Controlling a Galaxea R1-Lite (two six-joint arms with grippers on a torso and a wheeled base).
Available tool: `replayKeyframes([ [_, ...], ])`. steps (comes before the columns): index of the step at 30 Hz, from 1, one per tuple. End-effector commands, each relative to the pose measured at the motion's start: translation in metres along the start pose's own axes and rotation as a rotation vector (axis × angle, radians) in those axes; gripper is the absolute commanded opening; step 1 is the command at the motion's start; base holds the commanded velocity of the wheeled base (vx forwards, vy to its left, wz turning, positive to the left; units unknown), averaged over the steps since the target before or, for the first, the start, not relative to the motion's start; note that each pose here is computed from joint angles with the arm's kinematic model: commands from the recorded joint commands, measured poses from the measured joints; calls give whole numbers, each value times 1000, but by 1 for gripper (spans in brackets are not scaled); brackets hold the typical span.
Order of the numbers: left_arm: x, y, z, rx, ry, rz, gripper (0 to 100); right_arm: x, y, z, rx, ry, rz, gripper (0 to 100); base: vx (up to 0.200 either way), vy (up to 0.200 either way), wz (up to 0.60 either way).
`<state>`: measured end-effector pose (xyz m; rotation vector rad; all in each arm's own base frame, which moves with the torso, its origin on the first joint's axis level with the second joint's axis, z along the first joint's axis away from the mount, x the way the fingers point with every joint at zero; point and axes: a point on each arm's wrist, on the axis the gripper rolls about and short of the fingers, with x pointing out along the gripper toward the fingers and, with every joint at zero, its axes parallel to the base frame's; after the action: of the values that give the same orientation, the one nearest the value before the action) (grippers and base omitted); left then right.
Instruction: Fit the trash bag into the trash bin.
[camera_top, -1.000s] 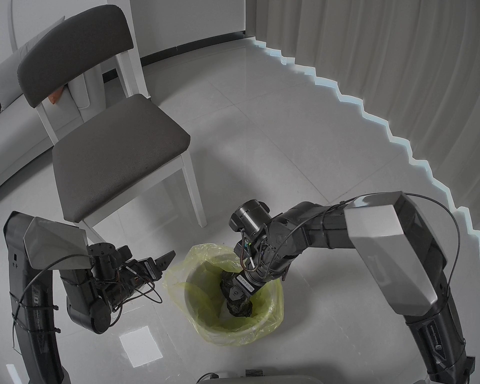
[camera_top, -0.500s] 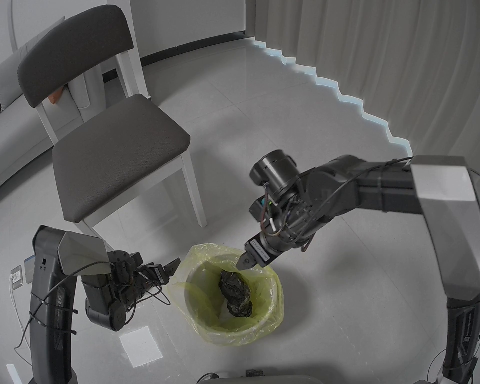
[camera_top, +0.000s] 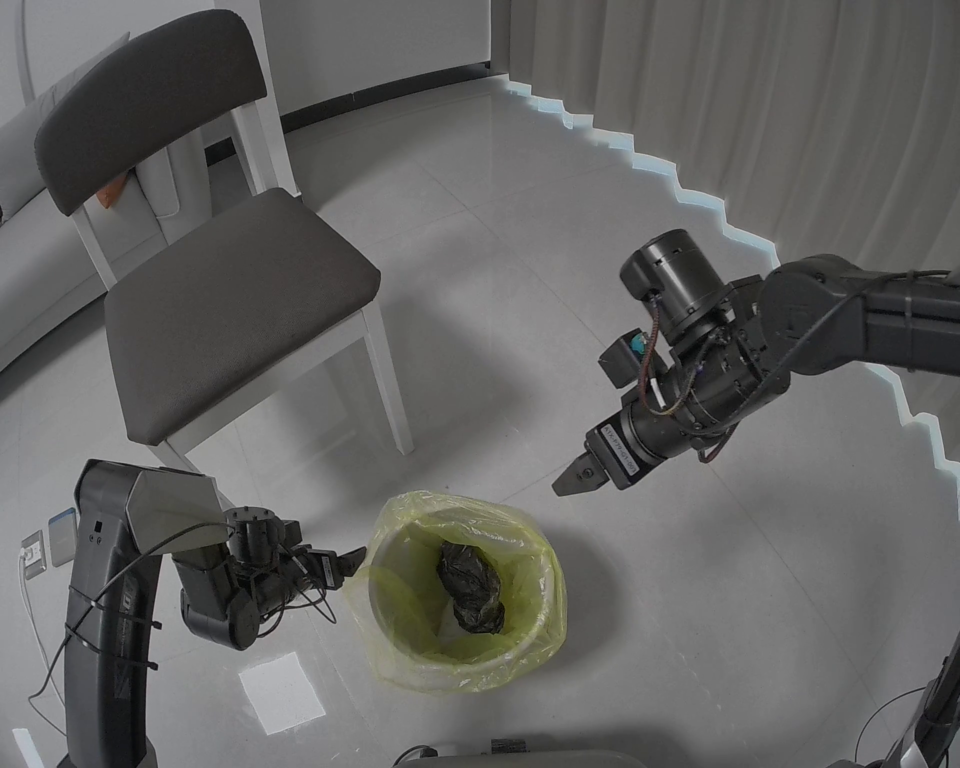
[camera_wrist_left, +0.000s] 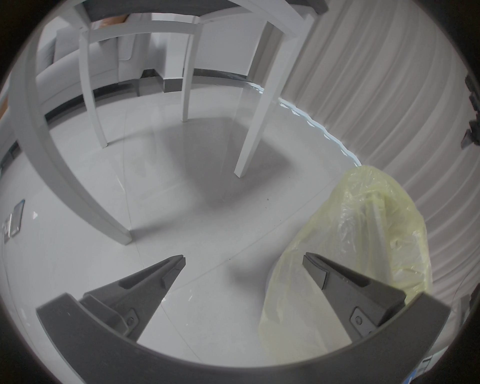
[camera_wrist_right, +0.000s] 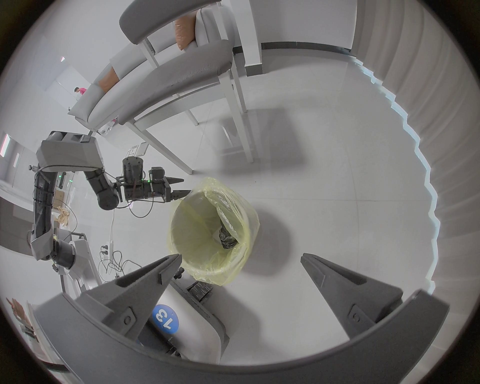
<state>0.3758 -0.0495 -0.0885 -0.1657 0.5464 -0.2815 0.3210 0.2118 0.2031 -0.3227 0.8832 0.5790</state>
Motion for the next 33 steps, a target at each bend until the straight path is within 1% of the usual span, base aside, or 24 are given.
replayKeyframes([
  [1, 8, -4, 17, 55, -33, -13, 100, -39, -5, -12, 5, -61, -15, 100, 0, 0, 0],
  [4, 6, -5, 17, 57, -35, -16, 100, -44, -9, -16, 15, -66, -23, 100, 0, 0, 0],
  [7, -1, -4, 23, 44, -49, -11, 100, -48, -12, -20, 23, -71, -29, 100, 0, 0, 0],
  [9, -18, 1, 37, 22, -72, -4, 100, -55, -18, -24, 37, -85, -42, 100, 0, 0, 0],
  [12, -40, 3, 54, -3, -108, -4, 100, -68, -20, -27, 44, -117, -53, 100, 0, 0, 0],
  [13, -44, 4, 56, -6, -115, -2, 100, -70, -21, -28, 44, -123, -55, 100, 0, 0, 0],
  [14, -58, 6, 64, -22, -137, 3, 100, -77, -22, -31, 49, -133, -61, 100, 0, 0, 0],
  [19, -100, 8, 80, -35, -188, 12, 100, -96, -36, -48, 93, -140, -100, 100, 0, 0, 0],
  [22, -124, 1, 83, -34, -205, 14, 100, -110, -43, -58, 117, -171, -127, 100, 0, 0, 0],
  [25, -151, -6, 85, -27, -237, 8, 100, -126, -44, -72, 138, -217, -147, 100, 0, 0, 0],
  [26, -153, -6, 85, -27, -239, 6, 100, -127, -44, -72, 139, -221, -147, 100, 0, 0, 0],
  [27, -170, -13, 84, -20, -250, -14, 100, -140, -42, -84, 147, -258, -160, 100, 0, 0, 0],
  [30, -199, -23, 87, -4, -282, -39, 100, -161, -39, -105, 160, -330, -189, 100, 0, 0, 0],
  [32, -215, -31, 89, 6, -313, -50, 100, -176, -37, -122, 170, -383, -214, 100, 0, 0, 0],
  [33, -215, -31, 89, 6, -313, -50, 100, -176, -37, -122, 170, -383, -214, 100, 0, 0, 0],
])
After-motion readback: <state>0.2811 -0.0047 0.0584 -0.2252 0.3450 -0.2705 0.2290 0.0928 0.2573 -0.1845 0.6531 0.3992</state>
